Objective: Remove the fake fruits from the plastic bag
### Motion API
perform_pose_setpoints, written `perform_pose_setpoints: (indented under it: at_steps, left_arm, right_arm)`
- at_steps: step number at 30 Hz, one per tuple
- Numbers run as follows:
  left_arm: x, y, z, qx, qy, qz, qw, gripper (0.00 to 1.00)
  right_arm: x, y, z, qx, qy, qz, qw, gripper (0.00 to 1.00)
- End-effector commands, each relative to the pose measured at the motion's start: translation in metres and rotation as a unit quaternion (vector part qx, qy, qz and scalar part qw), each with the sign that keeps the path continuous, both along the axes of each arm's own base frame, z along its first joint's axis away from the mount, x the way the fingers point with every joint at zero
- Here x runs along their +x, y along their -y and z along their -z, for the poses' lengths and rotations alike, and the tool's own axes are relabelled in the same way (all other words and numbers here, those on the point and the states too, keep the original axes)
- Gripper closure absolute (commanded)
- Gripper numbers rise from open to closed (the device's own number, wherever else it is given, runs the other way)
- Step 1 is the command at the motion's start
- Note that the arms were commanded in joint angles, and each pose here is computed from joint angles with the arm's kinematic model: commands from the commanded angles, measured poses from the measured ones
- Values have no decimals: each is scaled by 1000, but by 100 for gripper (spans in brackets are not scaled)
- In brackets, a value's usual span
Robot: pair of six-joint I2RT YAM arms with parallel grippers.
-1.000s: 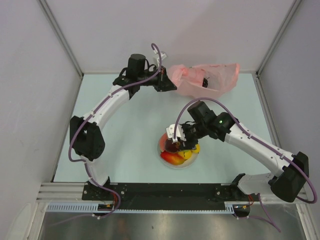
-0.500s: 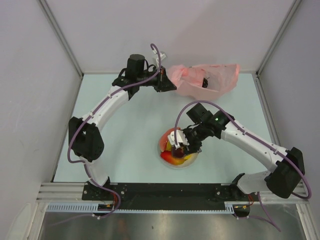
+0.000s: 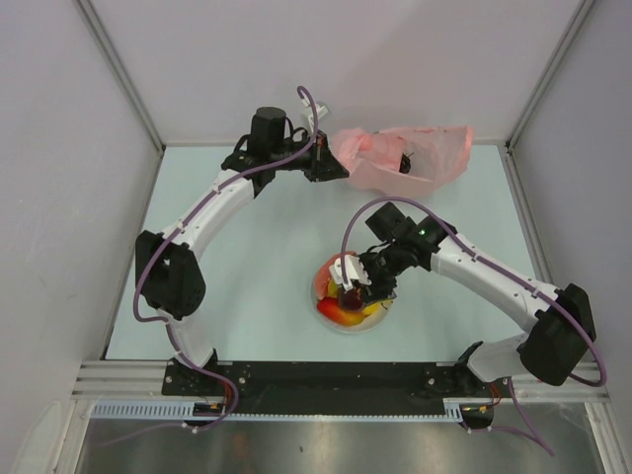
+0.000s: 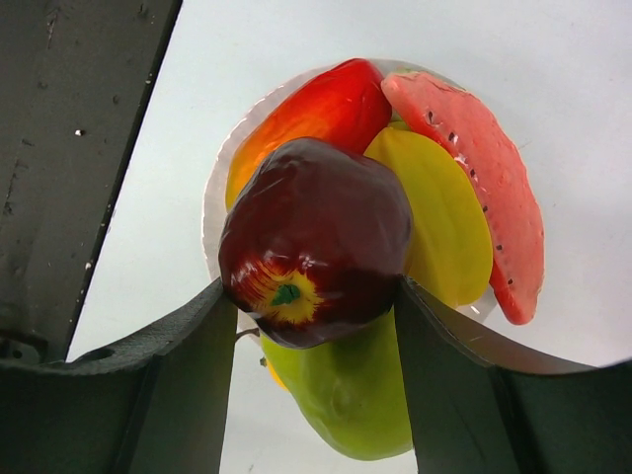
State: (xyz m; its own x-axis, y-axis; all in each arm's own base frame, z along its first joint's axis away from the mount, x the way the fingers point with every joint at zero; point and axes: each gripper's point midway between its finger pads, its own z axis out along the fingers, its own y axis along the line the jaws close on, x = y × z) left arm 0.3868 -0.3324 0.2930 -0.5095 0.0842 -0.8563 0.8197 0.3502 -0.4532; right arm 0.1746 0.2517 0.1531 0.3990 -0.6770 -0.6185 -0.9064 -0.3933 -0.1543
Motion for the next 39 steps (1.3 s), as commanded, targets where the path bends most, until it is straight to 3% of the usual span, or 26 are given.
perform_pose_setpoints:
  at_steps: [1,7,8,9,39]
  left_arm:
    - [-3,-1,-29,-25,31,10,999,100]
    - [-4,1,-29,-27,29,15,999,100]
    - [-4,0,-28,-26,27,14,999,100]
    - [-4,0,-29,-27,28,15,999,100]
    - [1,6,-33,-40,19,22,999,100]
  right_arm:
    - [7,-9,-7,18,13,-9,1000,39]
    - [11,-8,-5,13,21,-5,1000,24]
    - [11,-8,-5,13,22,-5,1000,19]
    - [12,-8,-6,14,25,-4,1000,1]
    - [15,17,-11,-16,53,3,998,0]
